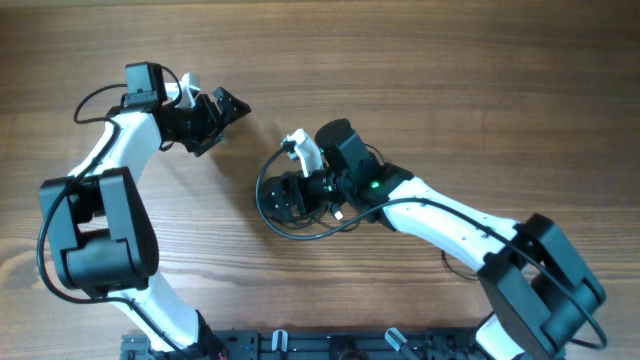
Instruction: Untangle cables
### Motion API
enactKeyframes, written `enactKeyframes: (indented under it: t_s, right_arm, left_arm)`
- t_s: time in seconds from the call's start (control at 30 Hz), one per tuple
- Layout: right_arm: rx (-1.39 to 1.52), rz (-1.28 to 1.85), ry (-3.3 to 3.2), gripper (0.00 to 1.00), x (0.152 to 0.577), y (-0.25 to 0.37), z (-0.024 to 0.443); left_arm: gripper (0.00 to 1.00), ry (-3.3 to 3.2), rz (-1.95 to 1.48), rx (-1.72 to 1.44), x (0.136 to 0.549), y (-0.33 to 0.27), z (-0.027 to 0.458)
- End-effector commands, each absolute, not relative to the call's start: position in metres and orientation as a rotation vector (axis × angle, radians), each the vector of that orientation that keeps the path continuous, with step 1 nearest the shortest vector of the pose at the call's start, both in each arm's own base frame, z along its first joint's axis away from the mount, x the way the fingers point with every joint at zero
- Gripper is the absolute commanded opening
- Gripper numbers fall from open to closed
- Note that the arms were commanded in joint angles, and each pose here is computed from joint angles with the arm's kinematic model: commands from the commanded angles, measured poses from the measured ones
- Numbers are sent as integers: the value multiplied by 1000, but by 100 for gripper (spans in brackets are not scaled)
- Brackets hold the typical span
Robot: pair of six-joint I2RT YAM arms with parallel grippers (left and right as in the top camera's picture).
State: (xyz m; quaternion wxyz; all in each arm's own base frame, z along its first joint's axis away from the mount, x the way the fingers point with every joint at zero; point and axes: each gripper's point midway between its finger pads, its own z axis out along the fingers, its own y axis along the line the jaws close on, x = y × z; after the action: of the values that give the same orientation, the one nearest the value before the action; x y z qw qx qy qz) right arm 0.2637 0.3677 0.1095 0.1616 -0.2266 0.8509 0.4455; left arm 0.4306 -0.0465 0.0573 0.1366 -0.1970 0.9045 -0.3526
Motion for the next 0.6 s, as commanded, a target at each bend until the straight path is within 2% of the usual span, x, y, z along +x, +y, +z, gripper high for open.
enactKeyframes:
  t_s: [0.0,0.13,0.17,0.27,0.4,0.43,0.57]
  right_arm:
    - [-415,1074,2457,100,295,355,104]
    - [-341,1089,2457,99,300,356,107]
    - [-348,1090,2448,96,301,356,108]
    - [-355,1105,2450,77,299,358,108]
    - [-391,1124,2458,43,290,364,106]
    - [-416,1121,2455,41,288,366,104]
    - [-630,1071,2406,51,272,378,94]
  left_arm:
    - [100,2622,-1045,-557,428,-49,54]
    - [100,2622,-1045,-557,428,-49,54]
    - [100,2622,-1045,-557,428,-49,54]
    - [100,2622,-1045,-557,428,-49,54]
    - [100,2622,-1045,-557,428,-49,54]
    - [100,2622,-1045,-557,428,-49,54]
    - [100,2622,-1045,-557,428,-49,54]
